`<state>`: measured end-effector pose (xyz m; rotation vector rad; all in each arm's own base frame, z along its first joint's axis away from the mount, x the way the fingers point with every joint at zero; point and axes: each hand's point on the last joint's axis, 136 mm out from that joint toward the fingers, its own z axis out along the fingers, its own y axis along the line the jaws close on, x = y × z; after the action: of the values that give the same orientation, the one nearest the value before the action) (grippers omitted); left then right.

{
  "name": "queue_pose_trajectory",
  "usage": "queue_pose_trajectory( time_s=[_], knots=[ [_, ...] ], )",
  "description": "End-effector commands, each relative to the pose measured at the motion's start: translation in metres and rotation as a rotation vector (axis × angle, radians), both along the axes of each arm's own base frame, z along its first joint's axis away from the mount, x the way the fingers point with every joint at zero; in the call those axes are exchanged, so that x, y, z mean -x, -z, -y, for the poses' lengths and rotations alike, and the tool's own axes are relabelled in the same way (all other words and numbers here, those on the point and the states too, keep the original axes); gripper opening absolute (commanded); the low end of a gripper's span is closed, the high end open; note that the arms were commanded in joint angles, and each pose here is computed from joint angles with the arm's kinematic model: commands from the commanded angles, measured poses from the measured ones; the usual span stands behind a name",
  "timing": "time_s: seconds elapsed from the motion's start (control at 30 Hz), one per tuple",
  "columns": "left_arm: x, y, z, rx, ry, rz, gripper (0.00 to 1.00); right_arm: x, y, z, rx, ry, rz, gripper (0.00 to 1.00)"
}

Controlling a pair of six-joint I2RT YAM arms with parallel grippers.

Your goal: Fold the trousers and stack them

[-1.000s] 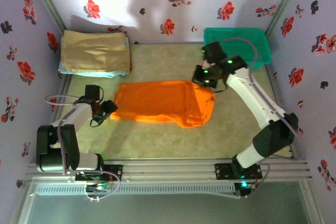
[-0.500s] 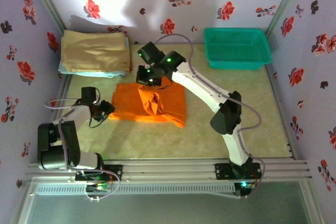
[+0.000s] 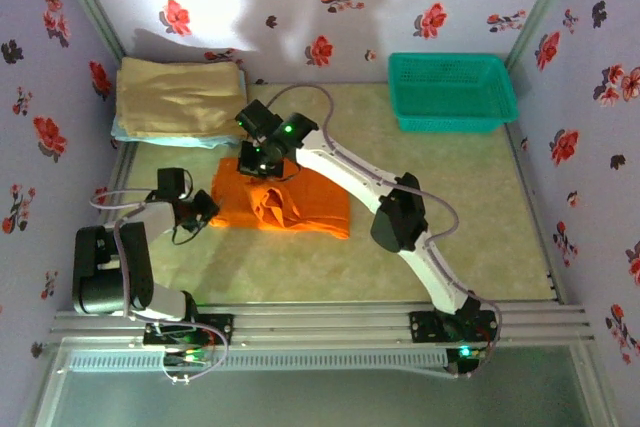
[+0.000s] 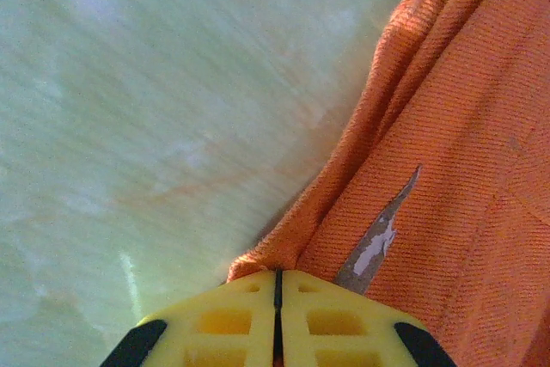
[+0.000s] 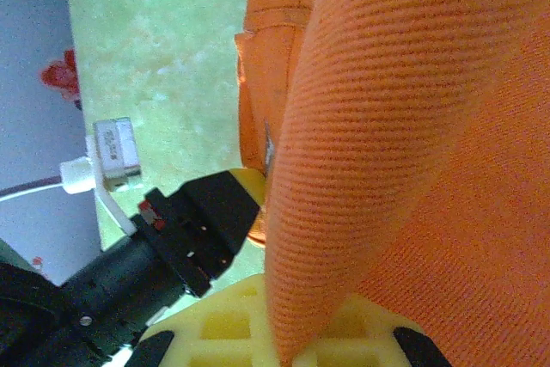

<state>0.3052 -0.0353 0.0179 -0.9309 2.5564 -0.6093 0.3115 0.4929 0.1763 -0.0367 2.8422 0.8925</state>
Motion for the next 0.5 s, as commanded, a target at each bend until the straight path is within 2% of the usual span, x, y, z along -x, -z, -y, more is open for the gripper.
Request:
queue_pose_trajectory(
  time_s=[0.0, 0.17, 0.2, 0.23, 0.27, 0.33, 0.4, 0.43, 0.47],
  knots=[
    [0.019, 0.018, 0.01, 0.015, 0.043, -0.072, 0.08, -0.008, -0.03, -0.034, -0.157, 0.001, 0.04, 0.0],
    [0.024, 0.018, 0.011, 0.013, 0.054, -0.08, 0.08, -0.014, -0.009, -0.058, -0.209, -0.002, 0.005, 0.0],
    [0.026, 0.019, 0.011, 0.014, 0.053, -0.088, 0.08, -0.013, -0.001, -0.065, -0.223, -0.008, -0.011, 0.04],
    [0.028, 0.018, 0.011, 0.014, 0.048, -0.091, 0.13, -0.012, 0.004, -0.07, -0.235, -0.015, -0.024, 0.19],
    [0.03, 0.016, 0.01, 0.016, 0.041, -0.096, 0.28, -0.011, 0.011, -0.076, -0.248, -0.029, -0.037, 0.25],
    [0.037, 0.009, 0.006, 0.022, 0.01, -0.101, 0.39, -0.008, 0.012, -0.081, -0.271, -0.06, -0.055, 0.35],
    [0.049, -0.004, -0.008, -0.001, -0.061, -0.103, 0.67, -0.007, -0.003, -0.079, -0.289, -0.086, -0.033, 0.39],
    [0.056, -0.011, -0.015, -0.013, -0.091, -0.104, 0.74, -0.009, -0.013, -0.074, -0.29, -0.086, -0.012, 0.4],
    [0.064, -0.019, -0.026, -0.042, -0.138, -0.105, 0.86, -0.011, -0.026, -0.068, -0.29, -0.085, 0.015, 0.42]
  ],
)
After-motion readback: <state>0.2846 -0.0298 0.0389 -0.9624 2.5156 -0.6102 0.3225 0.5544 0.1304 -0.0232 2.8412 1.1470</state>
